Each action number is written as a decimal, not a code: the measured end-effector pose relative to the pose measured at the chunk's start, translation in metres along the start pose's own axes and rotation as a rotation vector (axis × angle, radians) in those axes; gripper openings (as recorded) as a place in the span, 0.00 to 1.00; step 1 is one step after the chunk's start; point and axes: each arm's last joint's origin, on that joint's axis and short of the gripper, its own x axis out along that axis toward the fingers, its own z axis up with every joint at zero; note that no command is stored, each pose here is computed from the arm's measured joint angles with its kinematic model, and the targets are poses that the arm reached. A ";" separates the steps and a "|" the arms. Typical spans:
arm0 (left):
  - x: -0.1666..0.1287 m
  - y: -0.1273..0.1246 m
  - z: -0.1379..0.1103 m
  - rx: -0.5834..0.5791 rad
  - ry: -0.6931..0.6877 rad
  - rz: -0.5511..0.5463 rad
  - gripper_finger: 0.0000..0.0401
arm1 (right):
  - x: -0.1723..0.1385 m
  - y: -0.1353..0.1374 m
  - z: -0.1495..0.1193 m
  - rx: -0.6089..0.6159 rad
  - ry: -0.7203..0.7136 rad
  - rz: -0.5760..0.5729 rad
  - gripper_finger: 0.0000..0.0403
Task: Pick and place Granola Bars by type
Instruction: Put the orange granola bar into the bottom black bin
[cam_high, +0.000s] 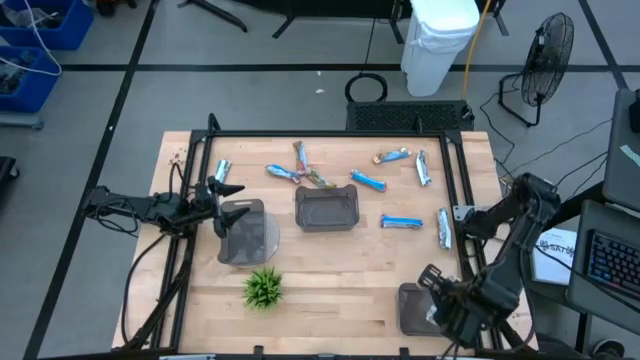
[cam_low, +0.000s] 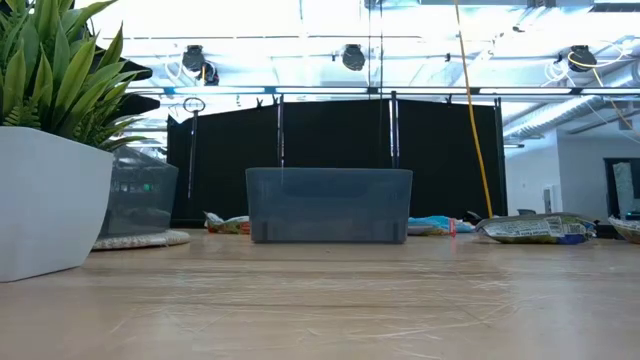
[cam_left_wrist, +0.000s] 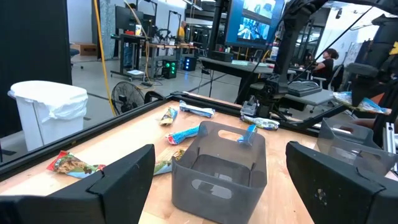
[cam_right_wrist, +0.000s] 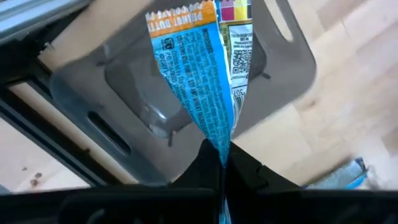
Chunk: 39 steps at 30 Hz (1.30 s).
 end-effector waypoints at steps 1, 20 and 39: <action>0.000 0.000 0.000 0.000 0.000 0.001 0.90 | 0.001 0.004 0.002 -0.016 -0.010 0.001 0.00; 0.000 0.000 0.000 0.000 0.000 0.000 0.90 | 0.055 0.051 0.018 -0.200 0.014 -0.055 0.00; 0.000 0.000 0.000 0.000 0.000 0.000 0.90 | 0.107 0.049 -0.002 -0.182 0.077 -0.056 0.00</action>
